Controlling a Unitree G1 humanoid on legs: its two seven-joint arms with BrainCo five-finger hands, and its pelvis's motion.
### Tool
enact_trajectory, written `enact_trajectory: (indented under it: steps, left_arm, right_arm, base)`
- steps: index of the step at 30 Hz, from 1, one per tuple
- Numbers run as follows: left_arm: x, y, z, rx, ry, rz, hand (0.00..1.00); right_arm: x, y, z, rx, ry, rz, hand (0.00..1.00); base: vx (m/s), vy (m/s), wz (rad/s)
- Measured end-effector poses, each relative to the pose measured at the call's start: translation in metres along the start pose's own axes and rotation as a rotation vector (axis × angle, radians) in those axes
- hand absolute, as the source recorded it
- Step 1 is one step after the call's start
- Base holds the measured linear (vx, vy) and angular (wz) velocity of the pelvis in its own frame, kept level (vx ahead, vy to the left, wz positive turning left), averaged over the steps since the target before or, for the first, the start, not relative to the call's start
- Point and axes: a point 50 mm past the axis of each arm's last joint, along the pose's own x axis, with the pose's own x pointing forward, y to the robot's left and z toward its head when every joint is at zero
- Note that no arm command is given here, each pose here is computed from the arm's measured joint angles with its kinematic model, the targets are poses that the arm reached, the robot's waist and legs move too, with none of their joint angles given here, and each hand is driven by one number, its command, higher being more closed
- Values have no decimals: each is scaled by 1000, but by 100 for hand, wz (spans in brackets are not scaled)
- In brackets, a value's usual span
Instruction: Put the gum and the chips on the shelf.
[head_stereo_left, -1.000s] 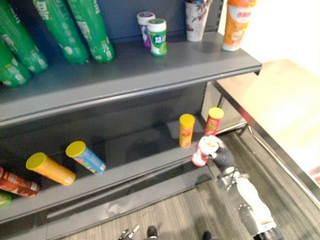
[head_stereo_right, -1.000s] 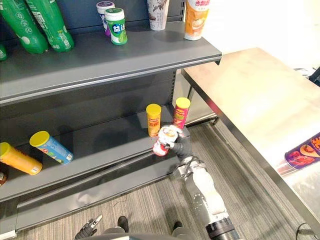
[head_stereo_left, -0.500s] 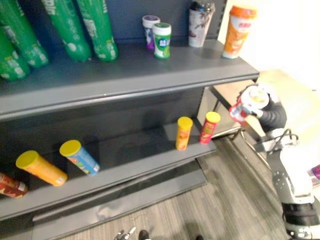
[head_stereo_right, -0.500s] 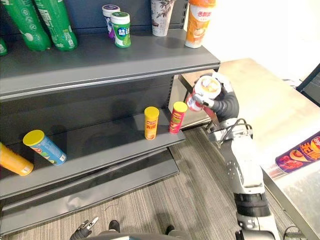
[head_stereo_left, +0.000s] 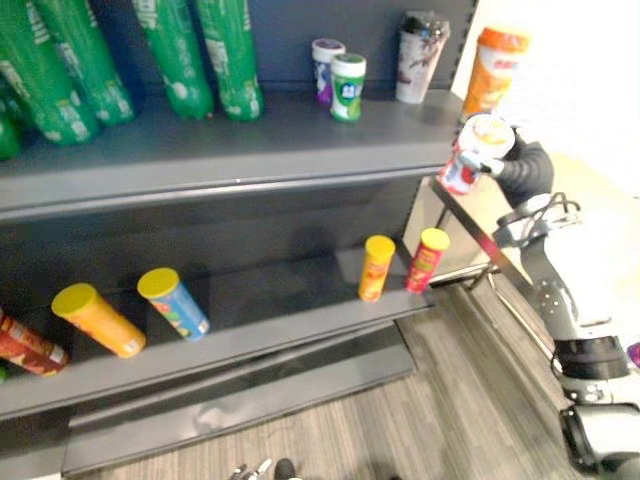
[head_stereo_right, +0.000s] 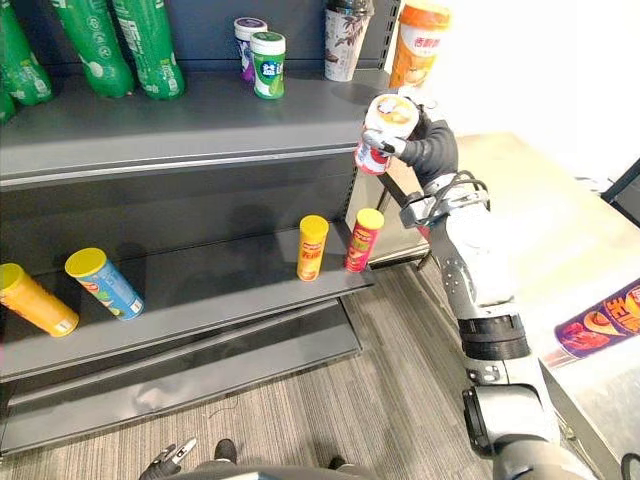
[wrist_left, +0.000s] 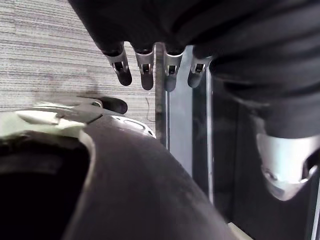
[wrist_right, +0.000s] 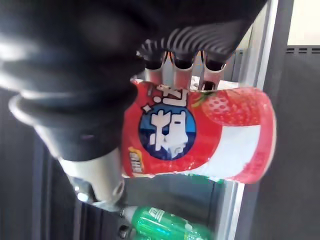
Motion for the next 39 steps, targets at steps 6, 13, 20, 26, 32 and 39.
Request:
enact_trajectory:
  steps: [6,13,20,26,32,39]
  left_arm:
    - [0,0,0,20,10,-5,0]
    - [0,-3,1,47,9,-20,0]
    - [0,-3,1,49,9,-20,0]
    - [1,-3,2,49,6,-19,0]
    - [1,-3,2,49,6,-18,0]
    - [1,-4,3,47,11,-22,0]
  right_arm:
    - [11,4,8,-17,-38,49,100]
    - [12,5,-4,-13,13,73,100]
    - [17,5,-10,-14,40,72,100]
    - [22,4,-11,-16,48,67,100]
    - [30,-2,-12,-17,61,27,100]
    - [38,1,-10,-21,61,23,100]
  base:
    - [-9,-1,8]
    - [0,0,0]
    - [4,-3,6]
    - [6,-1,3]
    - [14,-5,12]
    - [1,0,1]
